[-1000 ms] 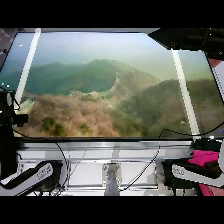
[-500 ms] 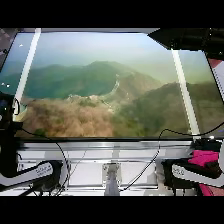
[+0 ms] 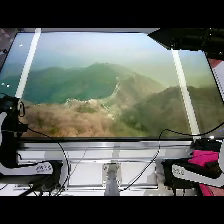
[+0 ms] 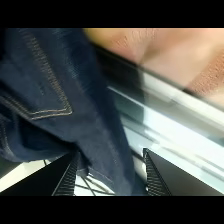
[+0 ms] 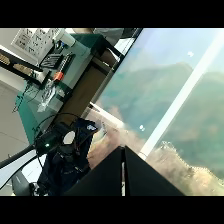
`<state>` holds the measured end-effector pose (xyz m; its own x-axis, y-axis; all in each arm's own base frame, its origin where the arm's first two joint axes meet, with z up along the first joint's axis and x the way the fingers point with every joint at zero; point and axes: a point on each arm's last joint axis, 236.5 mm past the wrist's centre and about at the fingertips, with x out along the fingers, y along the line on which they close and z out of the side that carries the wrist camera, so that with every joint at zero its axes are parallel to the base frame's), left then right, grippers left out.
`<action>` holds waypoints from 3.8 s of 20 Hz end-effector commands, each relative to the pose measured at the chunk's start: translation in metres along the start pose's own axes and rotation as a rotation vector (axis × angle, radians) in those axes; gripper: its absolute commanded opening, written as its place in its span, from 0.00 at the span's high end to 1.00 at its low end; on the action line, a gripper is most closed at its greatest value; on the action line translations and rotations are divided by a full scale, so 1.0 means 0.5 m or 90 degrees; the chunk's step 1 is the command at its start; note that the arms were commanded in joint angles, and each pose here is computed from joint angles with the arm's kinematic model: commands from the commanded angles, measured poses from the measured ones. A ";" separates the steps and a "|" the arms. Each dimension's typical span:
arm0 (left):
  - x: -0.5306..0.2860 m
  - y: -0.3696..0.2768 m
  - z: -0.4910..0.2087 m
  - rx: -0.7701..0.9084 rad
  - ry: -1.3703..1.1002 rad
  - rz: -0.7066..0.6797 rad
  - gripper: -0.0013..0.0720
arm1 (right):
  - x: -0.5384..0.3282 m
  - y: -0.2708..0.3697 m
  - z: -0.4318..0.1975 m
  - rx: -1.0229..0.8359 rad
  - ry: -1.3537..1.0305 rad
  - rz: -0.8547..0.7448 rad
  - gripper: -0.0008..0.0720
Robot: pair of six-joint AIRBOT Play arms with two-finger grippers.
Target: Fold the clothes and pants, and hang the long-sleeved shirts on hangers.
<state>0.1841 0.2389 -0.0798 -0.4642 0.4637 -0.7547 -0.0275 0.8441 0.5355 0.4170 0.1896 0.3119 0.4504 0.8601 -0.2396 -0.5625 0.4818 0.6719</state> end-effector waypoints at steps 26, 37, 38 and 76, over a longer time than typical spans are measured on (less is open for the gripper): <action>-0.732 -0.091 0.159 -0.223 -0.725 -0.532 0.97 | 0.000 -0.003 0.013 -0.001 -0.018 -0.006 0.96; -0.980 -0.546 -0.048 0.201 -0.753 -0.706 0.97 | -0.016 -0.092 0.080 -0.011 -0.107 -0.128 0.96; -0.979 -0.602 -0.066 0.240 -0.739 -0.708 0.97 | -0.021 -0.111 0.083 -0.013 -0.112 -0.154 0.96; -0.392 -0.373 0.055 -0.021 -0.351 -0.671 0.43 | 0.107 -0.571 -0.492 0.291 0.474 -0.236 0.37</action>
<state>0.3191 -0.0329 -0.0280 0.2514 -0.4273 -0.8684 -0.1199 0.8766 -0.4660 0.4330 0.1394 -0.0414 -0.0784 0.6859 -0.7234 -0.0917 0.7176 0.6904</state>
